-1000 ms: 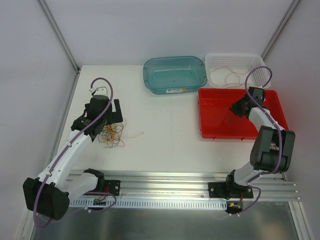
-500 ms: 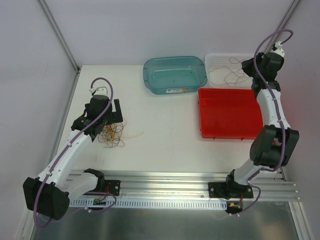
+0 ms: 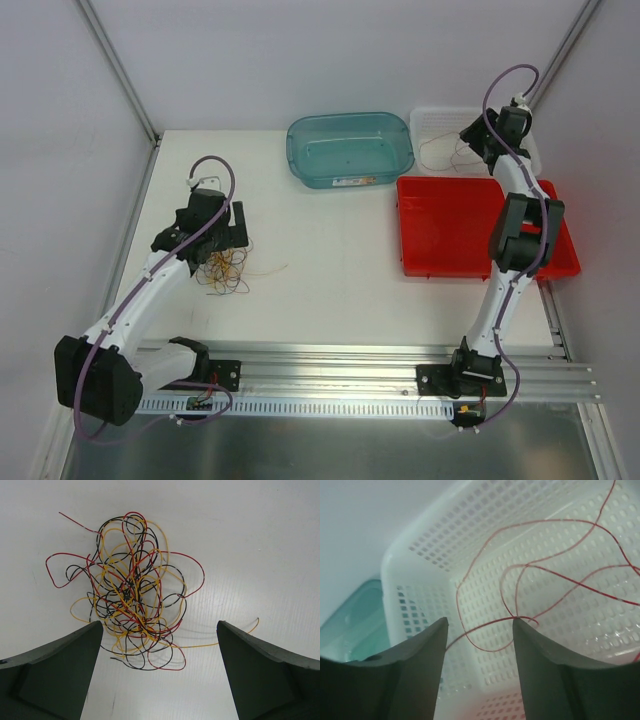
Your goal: Untangle the cables
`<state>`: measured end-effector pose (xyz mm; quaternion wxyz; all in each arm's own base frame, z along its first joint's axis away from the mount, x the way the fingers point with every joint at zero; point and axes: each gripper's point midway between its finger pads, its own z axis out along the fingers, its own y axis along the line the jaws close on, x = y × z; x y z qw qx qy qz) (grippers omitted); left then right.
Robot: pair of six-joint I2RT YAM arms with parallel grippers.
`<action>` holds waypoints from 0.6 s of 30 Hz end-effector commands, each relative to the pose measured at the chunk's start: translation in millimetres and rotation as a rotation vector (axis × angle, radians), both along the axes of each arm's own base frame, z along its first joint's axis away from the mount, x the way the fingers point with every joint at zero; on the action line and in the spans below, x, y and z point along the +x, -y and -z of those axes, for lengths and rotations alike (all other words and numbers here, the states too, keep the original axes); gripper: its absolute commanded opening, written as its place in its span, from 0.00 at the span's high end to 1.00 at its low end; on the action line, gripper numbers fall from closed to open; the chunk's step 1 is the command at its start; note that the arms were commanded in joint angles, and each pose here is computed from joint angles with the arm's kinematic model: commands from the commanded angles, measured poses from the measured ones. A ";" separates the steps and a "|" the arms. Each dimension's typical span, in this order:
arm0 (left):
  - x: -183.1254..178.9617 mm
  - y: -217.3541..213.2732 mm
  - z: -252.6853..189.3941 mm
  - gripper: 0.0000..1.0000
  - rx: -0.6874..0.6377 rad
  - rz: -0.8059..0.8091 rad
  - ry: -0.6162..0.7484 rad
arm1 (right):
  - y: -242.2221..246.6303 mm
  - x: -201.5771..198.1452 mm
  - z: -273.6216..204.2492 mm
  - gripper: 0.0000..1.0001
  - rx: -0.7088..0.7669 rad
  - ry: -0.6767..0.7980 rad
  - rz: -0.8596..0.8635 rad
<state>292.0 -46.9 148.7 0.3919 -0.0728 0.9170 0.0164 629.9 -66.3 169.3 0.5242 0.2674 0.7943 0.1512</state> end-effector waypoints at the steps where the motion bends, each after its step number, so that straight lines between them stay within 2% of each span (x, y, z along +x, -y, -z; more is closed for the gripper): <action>1: 0.7 -3.6 1.3 0.01 0.007 -0.004 -0.005 | -1.2 3.7 -50.6 0.40 -0.052 0.087 -0.022; 4: 1.4 -2.3 -0.8 0.01 -0.001 0.000 0.001 | -1.5 -8.1 -57.3 0.28 -0.082 0.082 -0.031; 10: 0.3 -1.4 -0.1 0.01 -0.007 0.002 -0.001 | 2.7 -27.5 -66.4 0.17 -0.159 0.029 -0.042; 17: -0.2 -3.2 -0.7 0.01 -0.001 -0.005 0.001 | -11.9 -63.6 -79.6 0.16 -0.182 0.018 -0.079; 18: -0.2 -3.5 -0.7 0.01 -0.002 -0.007 0.001 | -17.1 -73.0 -95.9 0.16 -0.184 0.046 -0.086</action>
